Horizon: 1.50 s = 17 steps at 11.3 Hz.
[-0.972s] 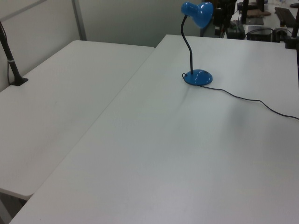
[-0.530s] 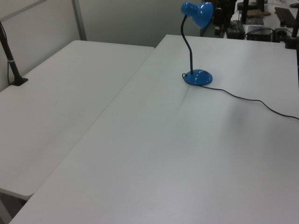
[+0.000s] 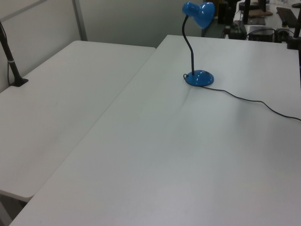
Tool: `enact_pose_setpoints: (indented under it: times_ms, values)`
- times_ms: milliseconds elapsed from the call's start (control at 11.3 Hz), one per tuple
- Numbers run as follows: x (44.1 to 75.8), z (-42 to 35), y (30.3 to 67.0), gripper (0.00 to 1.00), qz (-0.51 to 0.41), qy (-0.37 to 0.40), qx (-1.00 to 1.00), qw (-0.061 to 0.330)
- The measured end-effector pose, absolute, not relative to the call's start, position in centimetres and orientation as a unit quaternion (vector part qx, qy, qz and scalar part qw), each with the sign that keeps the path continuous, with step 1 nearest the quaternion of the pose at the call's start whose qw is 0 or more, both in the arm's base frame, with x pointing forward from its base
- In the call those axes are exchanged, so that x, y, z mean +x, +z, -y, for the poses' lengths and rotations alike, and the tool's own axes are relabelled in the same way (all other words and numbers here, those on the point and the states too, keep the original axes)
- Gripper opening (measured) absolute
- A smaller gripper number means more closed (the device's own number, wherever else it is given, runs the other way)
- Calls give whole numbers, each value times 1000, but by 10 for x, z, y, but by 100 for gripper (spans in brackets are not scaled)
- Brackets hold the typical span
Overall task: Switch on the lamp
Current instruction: 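Move the gripper over the blue lamp base toward its switch, then lower the gripper onto the switch on the lamp base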
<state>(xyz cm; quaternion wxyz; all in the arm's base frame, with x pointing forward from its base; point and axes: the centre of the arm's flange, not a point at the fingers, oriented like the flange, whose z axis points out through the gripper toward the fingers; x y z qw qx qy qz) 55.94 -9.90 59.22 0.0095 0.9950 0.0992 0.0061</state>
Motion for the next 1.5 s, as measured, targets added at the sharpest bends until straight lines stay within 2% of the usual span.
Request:
enact_pose_setpoints:
  times_ms: [177, 442, 530, 707, 795, 972, 1060, 1502]
  values:
    - [551, 132, 581, 100, -169, -10, 986, 5]
    - [550, 169, 551, 99, -166, 1, 986, 18]
    - [550, 181, 533, 86, -159, 7, 987, 22]
    - [548, 197, 496, 52, -147, 17, 989, 28]
    - [547, 201, 482, 38, -144, 28, 989, 34]
    - [548, 208, 450, 6, -124, 71, 989, 31]
    - [549, 210, 432, 1, -106, 102, 989, 26]
    - [568, 222, 368, 1, -44, 182, 982, 35]
